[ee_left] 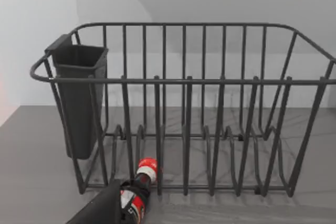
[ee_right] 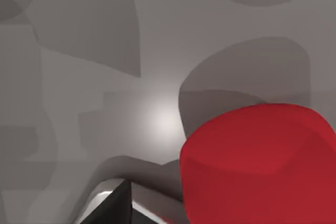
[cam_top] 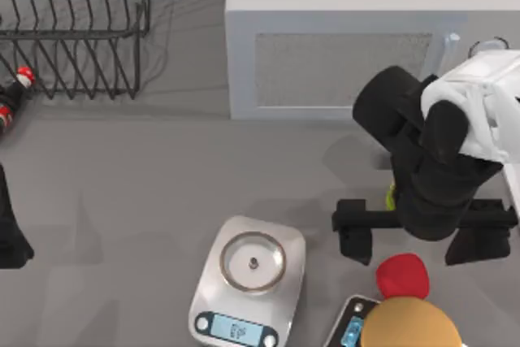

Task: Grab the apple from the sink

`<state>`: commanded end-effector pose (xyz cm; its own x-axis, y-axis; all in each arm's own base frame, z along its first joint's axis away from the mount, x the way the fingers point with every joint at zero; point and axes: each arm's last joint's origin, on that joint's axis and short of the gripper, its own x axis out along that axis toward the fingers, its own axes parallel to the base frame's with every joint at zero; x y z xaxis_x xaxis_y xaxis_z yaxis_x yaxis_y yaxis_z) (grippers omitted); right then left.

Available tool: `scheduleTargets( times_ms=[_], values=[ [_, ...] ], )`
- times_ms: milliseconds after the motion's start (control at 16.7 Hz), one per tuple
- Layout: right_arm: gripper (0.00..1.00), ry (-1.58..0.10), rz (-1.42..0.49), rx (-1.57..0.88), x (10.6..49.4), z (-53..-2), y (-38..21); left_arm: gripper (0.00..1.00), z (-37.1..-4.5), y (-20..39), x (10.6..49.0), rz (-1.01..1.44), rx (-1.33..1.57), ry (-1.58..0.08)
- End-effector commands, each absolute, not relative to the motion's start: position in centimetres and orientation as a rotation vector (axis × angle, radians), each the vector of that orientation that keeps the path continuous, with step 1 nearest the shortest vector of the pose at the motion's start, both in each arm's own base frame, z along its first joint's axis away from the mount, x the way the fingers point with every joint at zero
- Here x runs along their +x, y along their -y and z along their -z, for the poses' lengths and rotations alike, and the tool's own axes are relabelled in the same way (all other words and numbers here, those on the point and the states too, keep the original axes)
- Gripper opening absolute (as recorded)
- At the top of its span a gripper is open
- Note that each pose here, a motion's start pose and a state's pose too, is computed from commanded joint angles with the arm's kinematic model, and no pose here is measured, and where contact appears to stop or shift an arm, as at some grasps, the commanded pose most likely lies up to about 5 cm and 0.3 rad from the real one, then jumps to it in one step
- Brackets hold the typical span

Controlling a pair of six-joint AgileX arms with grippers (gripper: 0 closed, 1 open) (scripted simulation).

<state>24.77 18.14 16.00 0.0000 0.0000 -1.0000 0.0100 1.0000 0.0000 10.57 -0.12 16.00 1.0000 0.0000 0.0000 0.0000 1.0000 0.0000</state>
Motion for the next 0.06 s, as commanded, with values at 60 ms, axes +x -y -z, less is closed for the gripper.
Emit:
scheduleTargets(
  times_ms=[60],
  values=[
    [1.00, -1.571, 0.008, 0.008, 24.77, -16.00, -18.14, 1.00, -16.00, 0.12, 10.57, 0.000, 0.000, 0.000]
  ],
)
